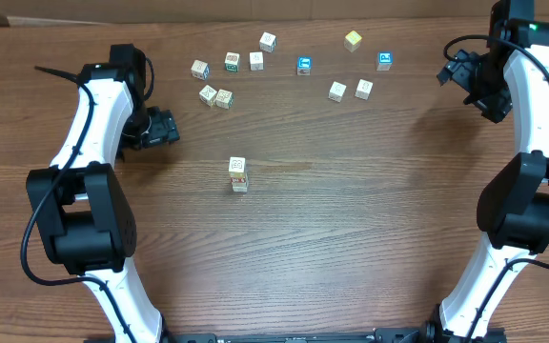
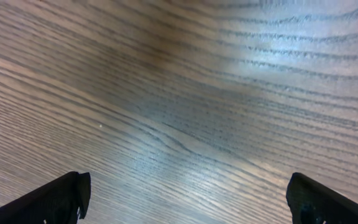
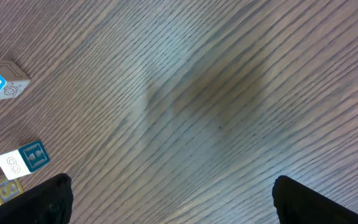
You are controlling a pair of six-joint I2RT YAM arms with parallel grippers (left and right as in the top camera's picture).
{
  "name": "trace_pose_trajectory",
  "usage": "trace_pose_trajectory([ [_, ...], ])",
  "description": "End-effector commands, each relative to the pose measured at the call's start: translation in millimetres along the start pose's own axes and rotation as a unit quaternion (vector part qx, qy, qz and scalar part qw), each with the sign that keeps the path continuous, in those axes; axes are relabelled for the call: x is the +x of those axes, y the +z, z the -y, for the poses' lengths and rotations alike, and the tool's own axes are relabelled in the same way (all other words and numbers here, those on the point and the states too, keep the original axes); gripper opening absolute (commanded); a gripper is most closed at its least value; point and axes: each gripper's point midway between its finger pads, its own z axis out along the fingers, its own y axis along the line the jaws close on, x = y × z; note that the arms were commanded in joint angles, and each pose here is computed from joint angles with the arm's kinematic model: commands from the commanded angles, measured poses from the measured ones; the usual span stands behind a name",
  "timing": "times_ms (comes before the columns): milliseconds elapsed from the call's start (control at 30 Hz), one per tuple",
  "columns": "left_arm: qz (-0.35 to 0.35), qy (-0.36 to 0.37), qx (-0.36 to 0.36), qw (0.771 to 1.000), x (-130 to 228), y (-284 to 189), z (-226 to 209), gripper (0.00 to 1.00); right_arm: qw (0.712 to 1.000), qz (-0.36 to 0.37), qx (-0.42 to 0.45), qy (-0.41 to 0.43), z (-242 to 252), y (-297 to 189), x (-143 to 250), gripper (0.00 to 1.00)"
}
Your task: Form a tower
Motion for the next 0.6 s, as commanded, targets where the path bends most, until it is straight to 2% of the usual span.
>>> trace_pose_trajectory([
  [0, 0.008, 0.005, -0.006, 1.000, -4, -3, -4, 1.00, 1.000, 0.019, -0.012, -0.001, -5, -13, -8, 1.00],
  [433, 0.007, 0.004, -0.006, 1.000, -4, -3, -4, 1.00, 1.000, 0.019, -0.012, -0.001, -5, -13, -8, 1.00],
  [567, 0.031, -0.005, -0.016, 0.999, -15, -4, -12, 1.00, 1.000, 0.019, -0.012, -0.001, -5, -13, -8, 1.00],
])
